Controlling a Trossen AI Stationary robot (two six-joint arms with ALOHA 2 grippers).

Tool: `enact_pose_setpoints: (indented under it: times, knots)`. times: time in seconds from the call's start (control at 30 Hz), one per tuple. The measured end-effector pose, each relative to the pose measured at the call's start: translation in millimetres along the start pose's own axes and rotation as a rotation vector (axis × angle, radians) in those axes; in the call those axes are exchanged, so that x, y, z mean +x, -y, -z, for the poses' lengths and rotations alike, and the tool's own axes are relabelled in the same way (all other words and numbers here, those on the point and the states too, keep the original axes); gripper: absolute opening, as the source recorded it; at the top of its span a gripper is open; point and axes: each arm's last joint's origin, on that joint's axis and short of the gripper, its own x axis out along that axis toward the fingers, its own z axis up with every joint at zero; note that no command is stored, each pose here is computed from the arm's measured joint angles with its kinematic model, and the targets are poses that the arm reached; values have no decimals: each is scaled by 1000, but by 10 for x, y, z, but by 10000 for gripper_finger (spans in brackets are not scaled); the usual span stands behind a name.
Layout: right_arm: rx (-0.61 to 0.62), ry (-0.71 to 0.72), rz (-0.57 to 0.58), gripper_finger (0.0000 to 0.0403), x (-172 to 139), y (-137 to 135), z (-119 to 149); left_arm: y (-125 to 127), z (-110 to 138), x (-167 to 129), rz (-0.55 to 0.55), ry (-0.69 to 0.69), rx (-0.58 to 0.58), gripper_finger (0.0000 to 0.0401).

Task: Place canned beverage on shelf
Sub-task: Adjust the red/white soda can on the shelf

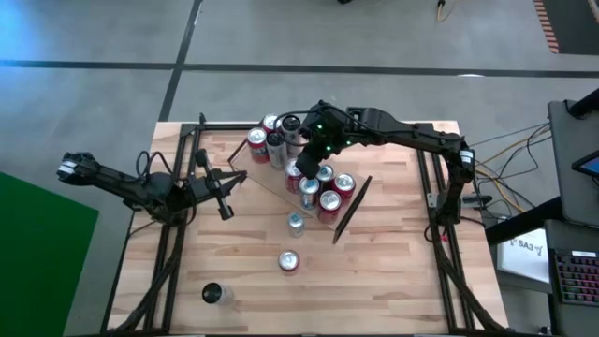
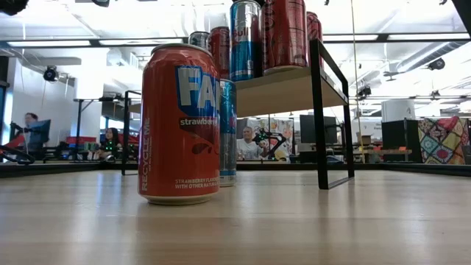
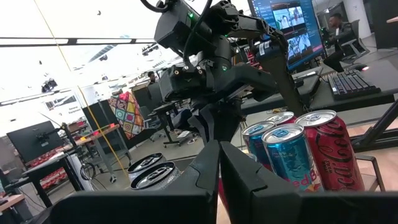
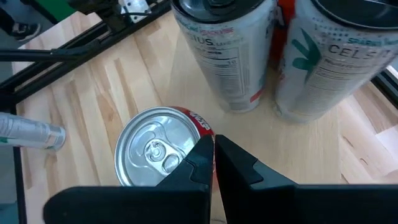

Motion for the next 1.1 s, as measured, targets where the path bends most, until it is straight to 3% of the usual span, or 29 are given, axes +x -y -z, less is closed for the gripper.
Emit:
enact_pose_setpoints:
  times: [1.1]
  knots:
    - [-37,14,-59,9,98,-38,-28,0,0,0,0,0,-1,0]
